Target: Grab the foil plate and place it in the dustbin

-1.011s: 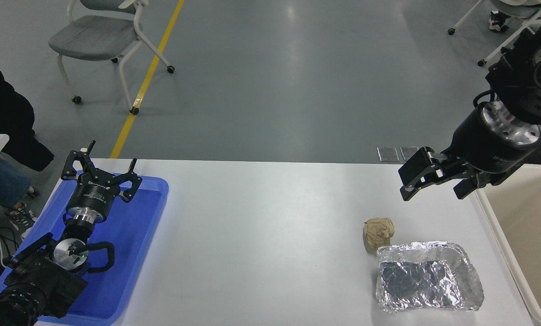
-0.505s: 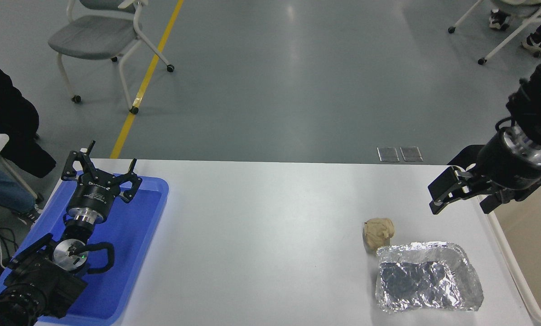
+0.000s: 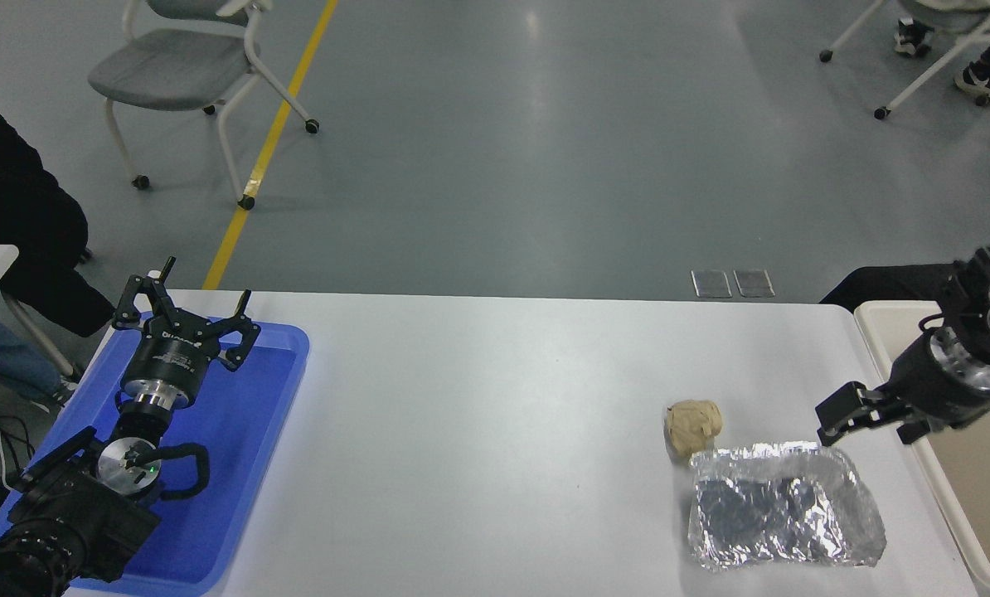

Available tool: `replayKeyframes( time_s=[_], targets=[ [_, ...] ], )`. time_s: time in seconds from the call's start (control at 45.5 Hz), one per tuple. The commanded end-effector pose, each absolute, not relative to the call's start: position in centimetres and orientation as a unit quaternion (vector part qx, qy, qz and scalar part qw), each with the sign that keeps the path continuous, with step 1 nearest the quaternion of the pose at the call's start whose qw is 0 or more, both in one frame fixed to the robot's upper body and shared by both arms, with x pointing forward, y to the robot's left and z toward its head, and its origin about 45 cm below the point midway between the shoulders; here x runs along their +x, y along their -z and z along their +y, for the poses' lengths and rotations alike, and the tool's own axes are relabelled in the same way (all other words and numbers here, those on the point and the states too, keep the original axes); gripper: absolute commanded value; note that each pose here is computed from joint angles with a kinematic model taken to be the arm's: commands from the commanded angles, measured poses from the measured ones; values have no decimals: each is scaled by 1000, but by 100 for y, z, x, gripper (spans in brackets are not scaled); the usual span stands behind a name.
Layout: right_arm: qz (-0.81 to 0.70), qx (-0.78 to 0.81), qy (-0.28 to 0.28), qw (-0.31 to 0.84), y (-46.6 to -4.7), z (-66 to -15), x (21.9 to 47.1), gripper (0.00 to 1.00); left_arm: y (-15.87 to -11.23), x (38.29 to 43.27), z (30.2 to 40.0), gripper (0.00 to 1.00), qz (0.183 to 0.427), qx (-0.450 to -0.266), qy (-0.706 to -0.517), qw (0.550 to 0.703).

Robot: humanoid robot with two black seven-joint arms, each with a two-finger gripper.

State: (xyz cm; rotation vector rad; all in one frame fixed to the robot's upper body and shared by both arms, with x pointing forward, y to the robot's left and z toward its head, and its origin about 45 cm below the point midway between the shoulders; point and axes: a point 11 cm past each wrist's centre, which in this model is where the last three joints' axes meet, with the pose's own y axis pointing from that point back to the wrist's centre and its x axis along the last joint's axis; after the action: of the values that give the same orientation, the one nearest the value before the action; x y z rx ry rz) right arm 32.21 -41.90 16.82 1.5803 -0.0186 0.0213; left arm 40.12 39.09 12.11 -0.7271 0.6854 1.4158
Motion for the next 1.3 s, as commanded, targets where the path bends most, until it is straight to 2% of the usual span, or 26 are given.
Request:
replayKeyframes(
  time_s=[0.0, 0.396, 0.44, 0.462, 0.527, 0.681, 0.747, 0.769, 0.791, 0.813, 0.857, 1.275],
  targets=[
    [-21, 698, -14, 716, -1151, -4393, 2980, 100, -1211, 4012, 3909, 100, 301, -320, -623, 648],
    [-52, 700, -38, 711, -684, -4378, 2787, 100, -1211, 4012, 3909, 100, 301, -320, -623, 648],
    [-52, 701, -38, 710, -674, -4376, 2777, 97, -1208, 4012, 3901, 100, 302, -320, -622, 648],
    [-53, 701, -38, 710, -671, -4380, 2775, 93, -1211, 4012, 3909, 100, 301, -320, -623, 648],
    [-55, 704, -40, 707, -671, -4365, 2781, 73, -1211, 4012, 3909, 100, 301, -320, -623, 648],
    [-61, 705, -44, 705, -684, -4365, 2809, 43, -1211, 4012, 3909, 100, 301, -320, -623, 648],
    [-63, 703, -45, 707, -690, -4382, 2819, 33, -1208, 4012, 3901, 100, 302, -320, -622, 648],
    [-63, 703, -45, 707, -690, -4382, 2819, 21, -1211, 4012, 3909, 100, 301, -320, -623, 648],
    [-63, 703, -45, 707, -692, -4387, 2821, 2, -1217, 4017, 3907, 100, 301, -320, -622, 648],
    [-64, 702, -45, 708, -693, -4391, 2824, 0, -1222, 4021, 3900, 100, 301, -321, -621, 649],
    [-63, 703, -44, 707, -697, -4388, 2822, 0, -1208, 4012, 3901, 100, 302, -320, -622, 648],
    [-63, 708, -44, 702, -759, -4361, 2854, 0, -1214, 4018, 3900, 100, 302, -320, -622, 648]
  ],
)
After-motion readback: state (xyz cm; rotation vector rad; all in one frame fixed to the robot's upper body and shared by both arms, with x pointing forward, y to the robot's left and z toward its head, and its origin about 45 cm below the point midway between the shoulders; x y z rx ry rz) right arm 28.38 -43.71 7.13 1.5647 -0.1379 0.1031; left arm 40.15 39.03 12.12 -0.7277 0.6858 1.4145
